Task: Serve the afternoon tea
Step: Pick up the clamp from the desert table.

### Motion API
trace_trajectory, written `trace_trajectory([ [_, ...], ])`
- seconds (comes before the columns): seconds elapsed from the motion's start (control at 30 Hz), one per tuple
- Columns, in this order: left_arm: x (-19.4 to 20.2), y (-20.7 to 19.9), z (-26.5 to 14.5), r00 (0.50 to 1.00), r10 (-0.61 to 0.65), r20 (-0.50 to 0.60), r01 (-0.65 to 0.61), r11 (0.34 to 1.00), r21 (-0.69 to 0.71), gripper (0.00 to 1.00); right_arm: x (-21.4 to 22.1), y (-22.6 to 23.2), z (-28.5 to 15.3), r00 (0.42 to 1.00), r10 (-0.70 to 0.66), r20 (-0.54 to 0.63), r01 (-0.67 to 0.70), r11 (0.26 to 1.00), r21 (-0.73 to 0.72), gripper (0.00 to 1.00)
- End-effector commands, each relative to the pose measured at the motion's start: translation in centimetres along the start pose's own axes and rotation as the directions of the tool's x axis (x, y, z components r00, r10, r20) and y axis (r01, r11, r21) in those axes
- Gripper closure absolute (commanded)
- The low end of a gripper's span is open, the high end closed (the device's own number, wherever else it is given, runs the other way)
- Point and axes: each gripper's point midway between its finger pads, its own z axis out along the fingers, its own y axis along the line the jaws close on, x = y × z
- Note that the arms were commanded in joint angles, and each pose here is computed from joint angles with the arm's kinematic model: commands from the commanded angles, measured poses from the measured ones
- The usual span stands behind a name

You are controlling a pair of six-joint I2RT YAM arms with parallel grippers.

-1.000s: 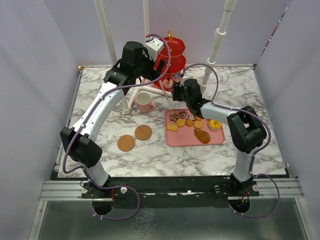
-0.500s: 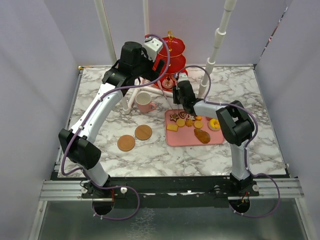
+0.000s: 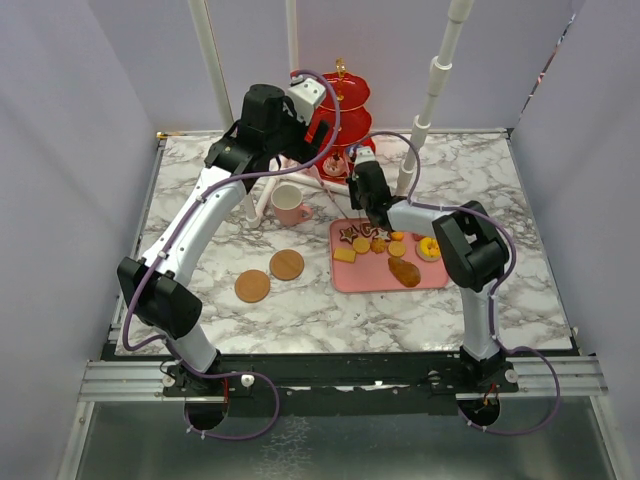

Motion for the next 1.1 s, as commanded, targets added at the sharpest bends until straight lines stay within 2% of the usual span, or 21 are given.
trace_trajectory([
  [0.0,-0.4,0.3,-1.4,1.0,0.018,0.012,-0.018,1.0,-0.006,0.1,-3.4,-1.0,-1.6,0.997,-0.027,0.068,0.025,0.999,0.027,0.99],
  [0.23,0.5,-0.1,-2.0,0.996,0.089,-0.011,-0.088,0.996,0.026,0.1,-4.7,-0.5,-5.0,0.998,-0.032,0.063,0.034,0.999,-0.028,0.99],
  [0.47,4.4,-3.0,-3.3,0.962,0.261,-0.077,-0.236,0.943,0.236,0.09,-1.6,1.2,-10.3,0.993,-0.082,-0.09,0.063,0.978,-0.201,0.99],
  [0.6,7.6,-5.1,-4.5,0.915,0.389,-0.105,-0.318,0.858,0.403,0.08,-0.8,2.4,-13.9,0.982,-0.112,-0.15,0.059,0.946,-0.318,0.99],
  [0.73,9.9,-6.6,-6.0,0.86,0.504,-0.082,-0.39,0.752,0.531,0.08,0.1,3.6,-16.9,0.97,-0.145,-0.197,0.053,0.911,-0.408,0.99],
  [0.9,12.3,-8.5,-7.6,0.797,0.603,-0.033,-0.438,0.615,0.656,0.09,-0.8,5.6,-20.5,0.968,-0.201,-0.151,0.097,0.854,-0.511,0.99],
  [1.07,13.2,-10.5,-8.7,0.761,0.649,-0.009,-0.442,0.529,0.725,0.12,-3.3,6.9,-23.2,0.964,-0.247,-0.095,0.149,0.805,-0.575,0.99],
])
